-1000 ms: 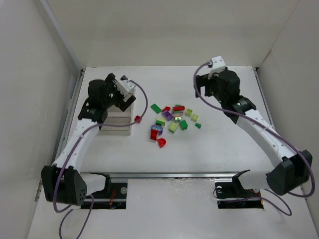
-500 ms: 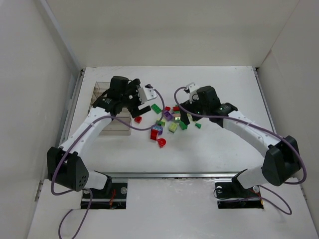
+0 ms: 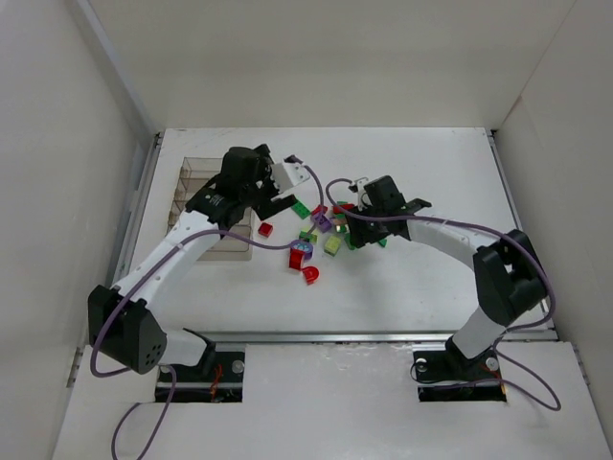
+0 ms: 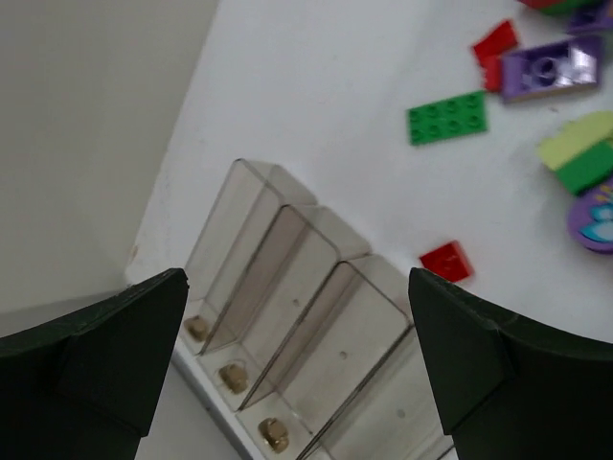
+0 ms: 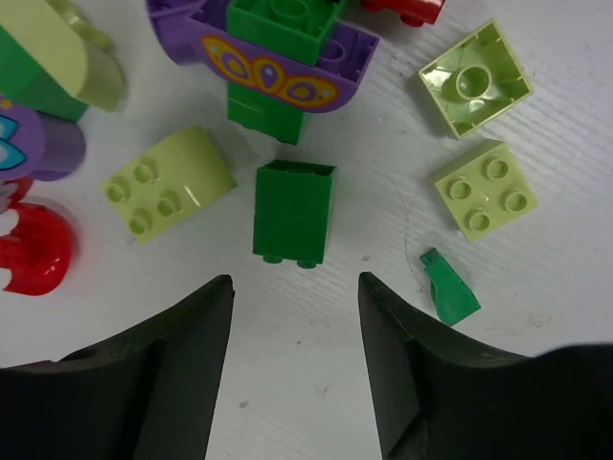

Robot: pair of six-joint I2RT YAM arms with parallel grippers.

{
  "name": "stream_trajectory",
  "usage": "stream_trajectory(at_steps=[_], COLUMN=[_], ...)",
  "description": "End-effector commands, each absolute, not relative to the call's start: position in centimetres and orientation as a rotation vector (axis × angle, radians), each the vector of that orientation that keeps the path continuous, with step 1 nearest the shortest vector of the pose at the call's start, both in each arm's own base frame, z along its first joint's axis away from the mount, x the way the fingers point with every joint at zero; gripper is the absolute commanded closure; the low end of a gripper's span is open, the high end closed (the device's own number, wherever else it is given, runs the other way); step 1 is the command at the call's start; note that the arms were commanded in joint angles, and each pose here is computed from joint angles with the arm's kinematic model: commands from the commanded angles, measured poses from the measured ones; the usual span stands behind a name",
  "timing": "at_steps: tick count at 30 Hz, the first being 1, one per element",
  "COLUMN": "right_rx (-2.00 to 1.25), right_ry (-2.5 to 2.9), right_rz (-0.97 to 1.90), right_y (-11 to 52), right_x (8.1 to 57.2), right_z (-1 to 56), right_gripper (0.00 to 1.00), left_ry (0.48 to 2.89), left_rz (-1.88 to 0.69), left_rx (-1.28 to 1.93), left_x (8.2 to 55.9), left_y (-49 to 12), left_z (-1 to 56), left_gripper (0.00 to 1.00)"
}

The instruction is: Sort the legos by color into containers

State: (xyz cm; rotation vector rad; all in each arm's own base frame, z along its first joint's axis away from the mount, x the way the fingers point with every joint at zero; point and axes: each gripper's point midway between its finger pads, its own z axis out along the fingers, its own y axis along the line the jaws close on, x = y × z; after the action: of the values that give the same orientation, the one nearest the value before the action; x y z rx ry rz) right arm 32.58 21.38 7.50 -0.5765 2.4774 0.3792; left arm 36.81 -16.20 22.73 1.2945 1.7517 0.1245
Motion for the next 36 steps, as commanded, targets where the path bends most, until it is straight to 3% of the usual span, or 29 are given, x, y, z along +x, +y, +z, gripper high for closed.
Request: stream_trajectory(at_steps=[1,7,15,21,25,26,29,32,36], right_rx=[-0.53,-0.518,-0.581,-0.617,-0.637,-0.637,-0.698,-0.738,-0.908], right_ry=[2.44,2.481,2.513,2.517,2.525,2.523,2.458,2.317,2.081], right_rz=[0.386,0.366,0.359,0.378,0.384,0.384,0.404,0.45,0.766], right_y=[22.1,22.3,23.0,23.3,23.3,23.3,23.2,22.6,24.6], right_x=[34.5,35.3,35.5,35.4,35.2,35.0,34.7,34.7,32.1], right_z=[8.8,6.6,4.9,4.5,4.6,5.0,8.4,14.2,21.6], right_gripper=[0.4,0.4,0.43,0.65,0.94,1.0,1.0,1.0,1.0], left_ry=[1.69,1.879,1.909,1.901,1.907,1.891,1.867,1.792,1.565], left_rz=[0.333,0.212,0.231,0.24,0.231,0.228,0.162,0.042,-0.127], left_rx=[0.966,0.876,0.845,0.834,0.844,0.854,0.953,1.071,1.105], left_x=[39.1,37.5,37.4,37.5,37.6,37.8,37.2,36.6,36.9], left_y=[-13.3,-13.8,-13.3,-13.2,-13.4,-13.6,-14.9,-17.2,-21.1], left_z=[28.5,23.9,22.6,22.8,22.4,23.0,23.1,23.3,27.3], left_gripper=[0.0,0.0,0.0,0.0,0.02,0.03,0.1,0.1,0.11])
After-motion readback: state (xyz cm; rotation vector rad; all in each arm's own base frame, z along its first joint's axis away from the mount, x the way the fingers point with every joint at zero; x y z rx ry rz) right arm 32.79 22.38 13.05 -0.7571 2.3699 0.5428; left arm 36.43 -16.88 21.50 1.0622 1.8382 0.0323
